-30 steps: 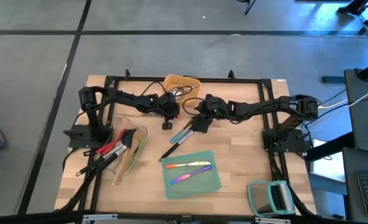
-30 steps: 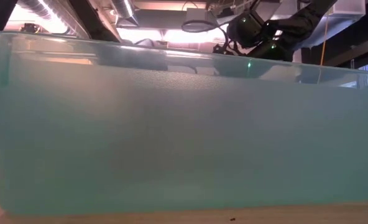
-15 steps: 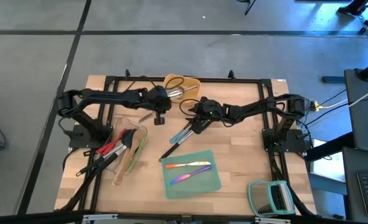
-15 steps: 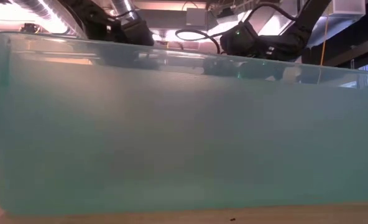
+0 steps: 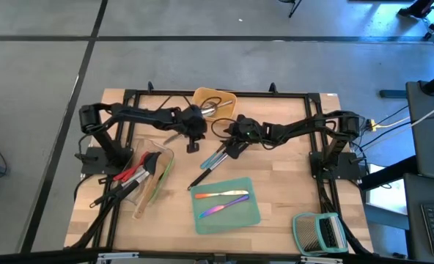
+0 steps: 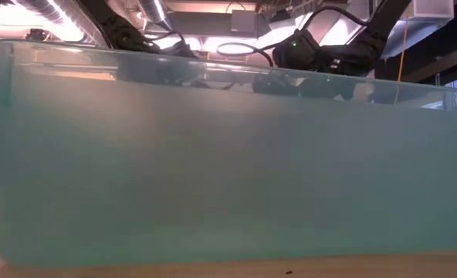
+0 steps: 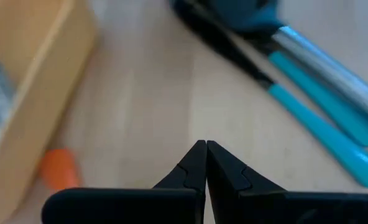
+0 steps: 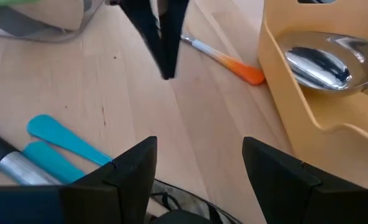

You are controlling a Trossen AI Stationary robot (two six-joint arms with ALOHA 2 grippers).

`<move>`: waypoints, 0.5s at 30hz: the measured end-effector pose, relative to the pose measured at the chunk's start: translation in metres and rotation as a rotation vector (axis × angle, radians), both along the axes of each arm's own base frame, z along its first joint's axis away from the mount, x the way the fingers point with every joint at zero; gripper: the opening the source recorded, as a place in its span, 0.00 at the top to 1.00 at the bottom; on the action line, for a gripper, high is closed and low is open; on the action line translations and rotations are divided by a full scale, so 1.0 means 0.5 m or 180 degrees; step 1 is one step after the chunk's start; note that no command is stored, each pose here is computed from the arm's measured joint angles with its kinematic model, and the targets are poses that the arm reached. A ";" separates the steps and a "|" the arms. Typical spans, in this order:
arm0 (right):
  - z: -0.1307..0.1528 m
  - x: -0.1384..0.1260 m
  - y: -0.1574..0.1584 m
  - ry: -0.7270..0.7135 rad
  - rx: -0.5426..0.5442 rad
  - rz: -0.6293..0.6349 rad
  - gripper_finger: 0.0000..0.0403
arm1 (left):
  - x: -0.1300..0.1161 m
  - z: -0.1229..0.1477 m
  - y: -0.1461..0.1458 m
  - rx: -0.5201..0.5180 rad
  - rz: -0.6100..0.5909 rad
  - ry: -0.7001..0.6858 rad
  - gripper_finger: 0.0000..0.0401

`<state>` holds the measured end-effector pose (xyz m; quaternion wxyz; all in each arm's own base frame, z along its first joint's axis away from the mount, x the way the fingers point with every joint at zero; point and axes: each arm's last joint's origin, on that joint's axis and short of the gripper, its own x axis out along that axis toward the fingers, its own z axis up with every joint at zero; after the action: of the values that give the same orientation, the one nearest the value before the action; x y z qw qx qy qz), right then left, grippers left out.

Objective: Pick & Place Kitchen Items
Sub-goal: Adjust the orange table knife on the table

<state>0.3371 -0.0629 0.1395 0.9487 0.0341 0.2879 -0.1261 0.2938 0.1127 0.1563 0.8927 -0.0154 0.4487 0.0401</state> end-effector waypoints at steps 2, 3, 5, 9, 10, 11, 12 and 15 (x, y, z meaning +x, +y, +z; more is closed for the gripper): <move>-0.002 -0.001 0.002 0.0029 0.0073 0.0111 0.40 | 0.003 0.000 -0.008 -0.0099 -0.0096 -0.0040 0.99; -0.003 -0.002 0.003 0.0045 0.0139 0.0225 0.40 | 0.005 0.000 -0.012 -0.0129 -0.0113 -0.0055 0.99; -0.006 -0.002 0.008 0.0139 0.0282 0.0586 0.40 | 0.008 0.000 -0.020 -0.0153 -0.0115 -0.0056 0.98; 0.003 0.006 0.016 0.0455 0.0242 0.0782 0.40 | 0.014 0.005 -0.032 -0.0136 -0.0164 -0.0123 0.99; 0.005 0.008 0.018 0.0513 0.0156 0.0705 0.40 | 0.017 0.007 -0.035 -0.0127 -0.0182 -0.0157 0.99; 0.005 0.009 0.020 0.0553 0.0063 0.0613 0.40 | 0.020 0.008 -0.037 -0.0117 -0.0202 -0.0200 0.99; 0.006 0.009 0.022 0.0579 -0.0025 0.0520 0.40 | 0.023 0.010 -0.039 -0.0104 -0.0223 -0.0249 0.99; 0.004 0.008 0.026 0.0670 -0.0163 0.0338 0.40 | 0.030 0.015 -0.045 -0.0076 -0.0262 -0.0337 0.99</move>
<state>0.3408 -0.0498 0.1413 0.9192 -0.0189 0.3839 -0.0860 0.3087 0.0904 0.1638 0.9158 -0.0098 0.4015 -0.0028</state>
